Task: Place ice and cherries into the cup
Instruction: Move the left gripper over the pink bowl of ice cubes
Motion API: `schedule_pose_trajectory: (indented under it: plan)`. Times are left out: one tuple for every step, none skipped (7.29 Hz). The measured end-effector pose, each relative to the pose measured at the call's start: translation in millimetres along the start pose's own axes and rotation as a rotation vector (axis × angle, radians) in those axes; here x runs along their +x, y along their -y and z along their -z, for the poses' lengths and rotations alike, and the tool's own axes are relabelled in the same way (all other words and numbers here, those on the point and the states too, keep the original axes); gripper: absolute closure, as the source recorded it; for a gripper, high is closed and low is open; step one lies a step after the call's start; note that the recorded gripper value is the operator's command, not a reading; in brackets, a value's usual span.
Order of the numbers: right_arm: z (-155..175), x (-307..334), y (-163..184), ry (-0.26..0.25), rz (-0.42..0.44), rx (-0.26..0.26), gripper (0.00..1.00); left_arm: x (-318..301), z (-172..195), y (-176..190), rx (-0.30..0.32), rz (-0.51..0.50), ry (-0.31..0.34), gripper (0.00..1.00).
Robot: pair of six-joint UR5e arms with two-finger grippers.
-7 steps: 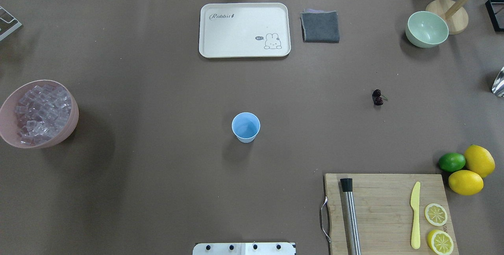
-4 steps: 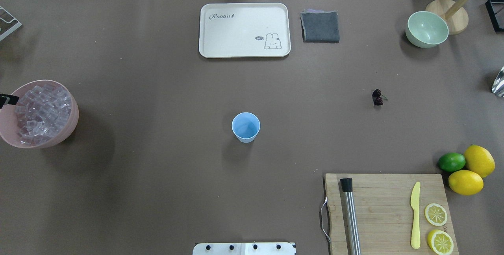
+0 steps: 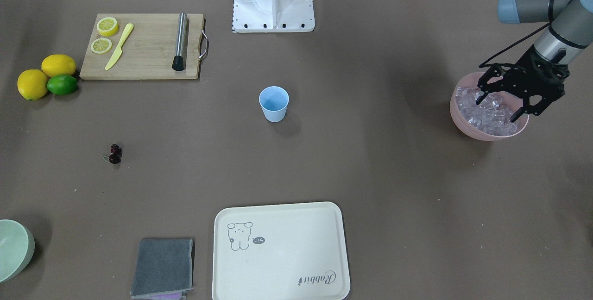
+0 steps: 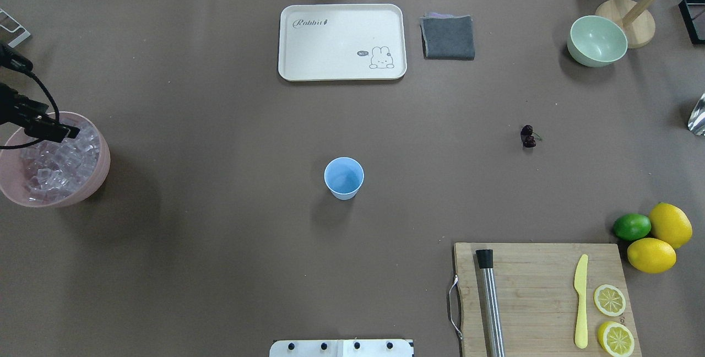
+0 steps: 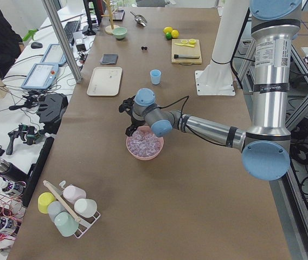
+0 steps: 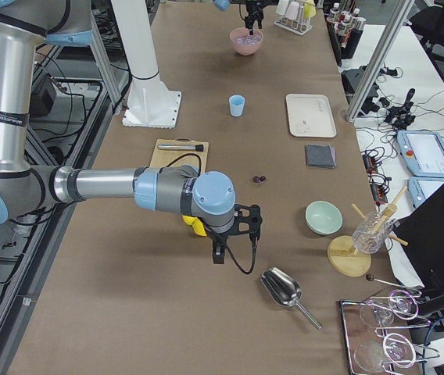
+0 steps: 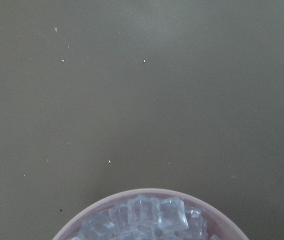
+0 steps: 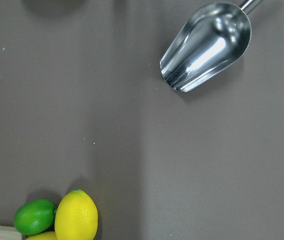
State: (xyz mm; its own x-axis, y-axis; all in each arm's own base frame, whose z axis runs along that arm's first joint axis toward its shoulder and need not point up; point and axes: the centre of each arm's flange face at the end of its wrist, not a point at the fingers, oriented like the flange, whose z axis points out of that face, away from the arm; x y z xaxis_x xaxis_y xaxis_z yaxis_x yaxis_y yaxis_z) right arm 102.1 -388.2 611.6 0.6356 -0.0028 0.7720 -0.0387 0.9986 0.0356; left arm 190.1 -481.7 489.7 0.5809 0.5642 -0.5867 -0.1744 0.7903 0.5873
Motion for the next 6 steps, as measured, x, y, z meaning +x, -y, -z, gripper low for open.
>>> schedule_pose_trajectory:
  plan:
    - [0,0,1,0.000,0.001,0.001,0.00,2,-6,9,-0.011,0.000,0.002,0.12]
    - [0,0,2,0.000,0.001,0.001,0.00,5,-14,12,-0.020,-0.006,0.015,0.12]
    - [0,0,2,0.000,0.000,0.000,0.00,8,-22,12,-0.026,-0.016,0.035,0.12]
    - [-1,1,2,0.000,-0.003,0.000,0.00,11,-29,11,-0.033,-0.022,0.040,0.12]
    - [-1,1,2,0.000,-0.009,0.000,0.00,12,-31,10,-0.037,-0.025,0.039,0.13]
    - [0,0,2,0.000,-0.016,0.001,0.00,12,-33,9,-0.041,-0.027,0.037,0.14]
